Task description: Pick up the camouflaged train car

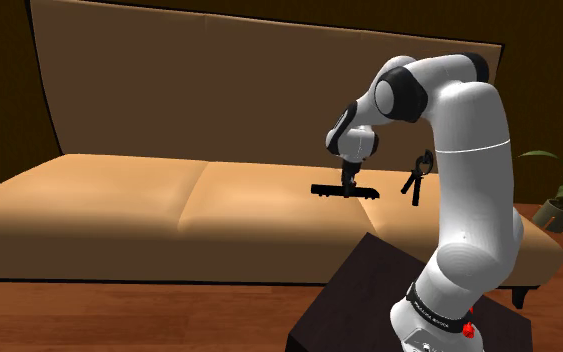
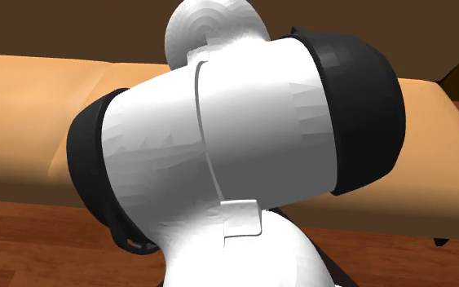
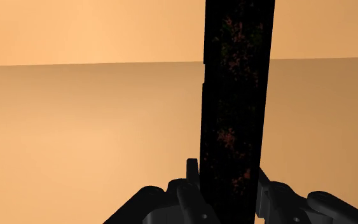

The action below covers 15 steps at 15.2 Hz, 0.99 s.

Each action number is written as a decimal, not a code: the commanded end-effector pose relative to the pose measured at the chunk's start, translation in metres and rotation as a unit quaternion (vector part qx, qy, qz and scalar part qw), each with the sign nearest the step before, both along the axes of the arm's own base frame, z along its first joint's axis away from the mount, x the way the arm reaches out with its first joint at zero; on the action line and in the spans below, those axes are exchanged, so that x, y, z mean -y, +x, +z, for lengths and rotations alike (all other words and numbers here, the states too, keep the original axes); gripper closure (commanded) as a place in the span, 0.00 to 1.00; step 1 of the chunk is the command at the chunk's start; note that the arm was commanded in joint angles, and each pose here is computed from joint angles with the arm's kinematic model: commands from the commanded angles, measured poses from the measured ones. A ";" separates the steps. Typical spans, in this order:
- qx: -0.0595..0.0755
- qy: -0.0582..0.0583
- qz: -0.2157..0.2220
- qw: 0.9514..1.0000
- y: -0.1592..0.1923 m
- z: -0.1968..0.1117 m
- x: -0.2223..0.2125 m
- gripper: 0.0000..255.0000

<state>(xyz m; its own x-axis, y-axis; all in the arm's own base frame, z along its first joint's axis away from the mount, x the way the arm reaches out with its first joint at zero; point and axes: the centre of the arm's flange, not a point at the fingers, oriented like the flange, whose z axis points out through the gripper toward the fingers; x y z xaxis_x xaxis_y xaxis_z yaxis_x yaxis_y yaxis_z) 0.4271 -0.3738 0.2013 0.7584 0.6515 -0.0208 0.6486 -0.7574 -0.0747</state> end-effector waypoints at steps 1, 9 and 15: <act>0.000 0.000 0.000 1.000 0.000 0.000 0.000 1.00; 0.000 0.000 0.000 1.000 0.000 0.020 0.000 1.00; 0.000 0.000 0.000 1.000 0.000 0.052 0.000 1.00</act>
<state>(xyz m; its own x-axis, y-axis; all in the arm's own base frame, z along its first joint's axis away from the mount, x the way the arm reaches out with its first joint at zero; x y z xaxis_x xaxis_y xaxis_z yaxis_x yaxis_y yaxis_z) 0.4279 -0.3734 0.2485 0.7582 0.6517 -0.0213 0.6487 -0.7573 -0.0752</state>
